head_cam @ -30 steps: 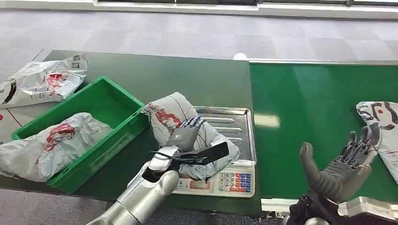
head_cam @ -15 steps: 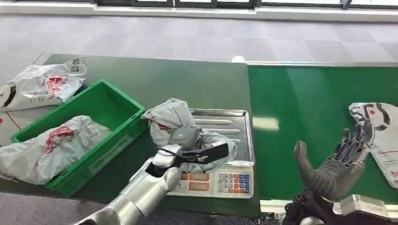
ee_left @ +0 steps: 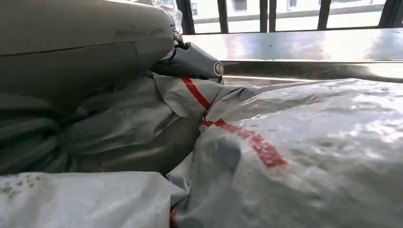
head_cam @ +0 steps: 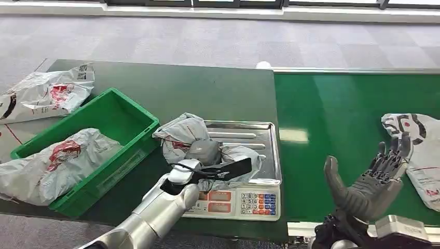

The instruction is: Moved the parcel from conveyor to table for the left to box.

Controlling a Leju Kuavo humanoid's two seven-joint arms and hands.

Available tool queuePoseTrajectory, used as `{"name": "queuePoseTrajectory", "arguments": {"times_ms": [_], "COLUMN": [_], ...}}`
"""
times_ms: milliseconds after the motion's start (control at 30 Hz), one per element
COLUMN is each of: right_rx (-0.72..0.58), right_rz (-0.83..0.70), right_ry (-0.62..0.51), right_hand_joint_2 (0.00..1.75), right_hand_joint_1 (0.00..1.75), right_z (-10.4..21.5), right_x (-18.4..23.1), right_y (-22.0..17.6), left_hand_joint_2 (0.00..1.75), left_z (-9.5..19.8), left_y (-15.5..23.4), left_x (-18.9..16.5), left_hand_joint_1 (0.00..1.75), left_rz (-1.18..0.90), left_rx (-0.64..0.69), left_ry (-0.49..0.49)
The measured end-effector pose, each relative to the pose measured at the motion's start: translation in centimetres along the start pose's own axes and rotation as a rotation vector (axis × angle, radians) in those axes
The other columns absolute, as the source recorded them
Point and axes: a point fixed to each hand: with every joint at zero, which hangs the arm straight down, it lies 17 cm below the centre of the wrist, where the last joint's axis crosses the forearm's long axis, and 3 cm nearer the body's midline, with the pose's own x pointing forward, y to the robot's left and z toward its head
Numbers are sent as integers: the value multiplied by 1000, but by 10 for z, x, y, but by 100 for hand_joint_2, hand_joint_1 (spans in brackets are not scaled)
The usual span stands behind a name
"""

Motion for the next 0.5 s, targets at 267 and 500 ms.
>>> {"name": "queuePoseTrajectory", "arguments": {"times_ms": [267, 500], "right_rx": [6, 32], "right_rz": [37, 36], "right_ry": [10, 50], "right_hand_joint_2": [175, 175], "right_hand_joint_1": [0, 0], "right_z": [9, 18], "right_x": [0, -5], "right_y": [-1, 1], "left_hand_joint_2": [175, 175], "left_z": [26, 152], "left_y": [87, 324], "left_x": [32, -55], "left_hand_joint_1": [175, 175], "left_rz": [229, 117], "left_rx": [335, 1158], "left_ry": [-182, -121]}}
